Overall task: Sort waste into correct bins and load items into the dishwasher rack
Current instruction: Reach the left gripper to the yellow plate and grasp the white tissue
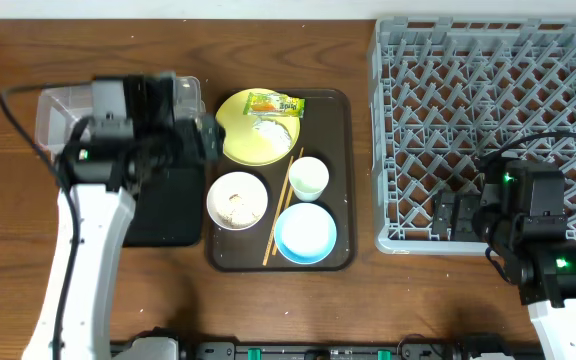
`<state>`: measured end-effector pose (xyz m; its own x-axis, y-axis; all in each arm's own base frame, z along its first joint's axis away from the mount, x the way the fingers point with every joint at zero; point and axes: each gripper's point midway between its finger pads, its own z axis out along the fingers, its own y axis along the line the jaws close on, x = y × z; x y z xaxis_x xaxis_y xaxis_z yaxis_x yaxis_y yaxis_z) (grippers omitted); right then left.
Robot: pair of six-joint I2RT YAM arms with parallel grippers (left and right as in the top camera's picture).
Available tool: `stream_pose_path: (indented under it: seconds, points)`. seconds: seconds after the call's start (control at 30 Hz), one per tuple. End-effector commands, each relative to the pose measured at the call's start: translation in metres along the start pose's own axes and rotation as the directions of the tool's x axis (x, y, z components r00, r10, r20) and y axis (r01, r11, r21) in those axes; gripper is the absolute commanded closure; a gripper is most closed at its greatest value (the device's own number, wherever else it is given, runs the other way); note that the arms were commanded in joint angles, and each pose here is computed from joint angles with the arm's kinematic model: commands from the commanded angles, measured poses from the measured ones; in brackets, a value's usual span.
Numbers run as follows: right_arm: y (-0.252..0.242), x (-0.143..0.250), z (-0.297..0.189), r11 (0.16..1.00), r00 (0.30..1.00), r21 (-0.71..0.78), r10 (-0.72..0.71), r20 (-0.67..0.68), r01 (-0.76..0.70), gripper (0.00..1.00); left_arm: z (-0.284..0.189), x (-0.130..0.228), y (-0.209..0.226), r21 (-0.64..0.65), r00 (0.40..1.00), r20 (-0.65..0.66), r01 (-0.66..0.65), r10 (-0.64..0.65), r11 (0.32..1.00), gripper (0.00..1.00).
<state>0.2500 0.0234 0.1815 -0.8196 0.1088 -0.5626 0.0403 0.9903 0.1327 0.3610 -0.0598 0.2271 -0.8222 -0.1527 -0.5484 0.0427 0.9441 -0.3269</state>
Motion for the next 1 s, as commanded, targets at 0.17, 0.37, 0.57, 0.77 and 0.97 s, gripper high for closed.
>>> stream_pose_path:
  seconds: [0.17, 0.37, 0.57, 0.77, 0.97]
  points:
    - [-0.002, -0.008, -0.005, 1.000, 1.000, 0.000, 0.010, 0.026, -0.010, 0.01, 0.063, -0.041, -0.026, -0.063, 0.995, 0.016, -0.097, 0.098, 0.993, 0.01]
    - [-0.002, -0.008, -0.005, 1.000, 1.000, 0.000, 0.010, 0.025, -0.010, 0.01, 0.133, -0.024, -0.040, -0.043, 0.997, -0.058, -0.045, 0.043, 0.998, 0.01]
    - [-0.002, -0.008, -0.005, 1.000, 1.000, 0.000, 0.010, 0.025, -0.010, 0.01, 0.190, 0.010, -0.037, -0.060, 0.986, -0.163, 0.035, -0.045, 0.998, 0.01]
    - [-0.002, -0.008, -0.005, 1.000, 1.000, 0.000, 0.010, 0.025, -0.010, 0.01, 0.228, 0.038, -0.038, -0.068, 0.972, -0.233, 0.014, -0.029, 0.998, 0.01]
    - [-0.002, -0.008, -0.005, 1.000, 1.000, 0.000, 0.010, 0.025, -0.010, 0.01, 0.247, 0.059, -0.037, -0.078, 0.959, -0.284, 0.000, -0.022, 0.997, 0.15]
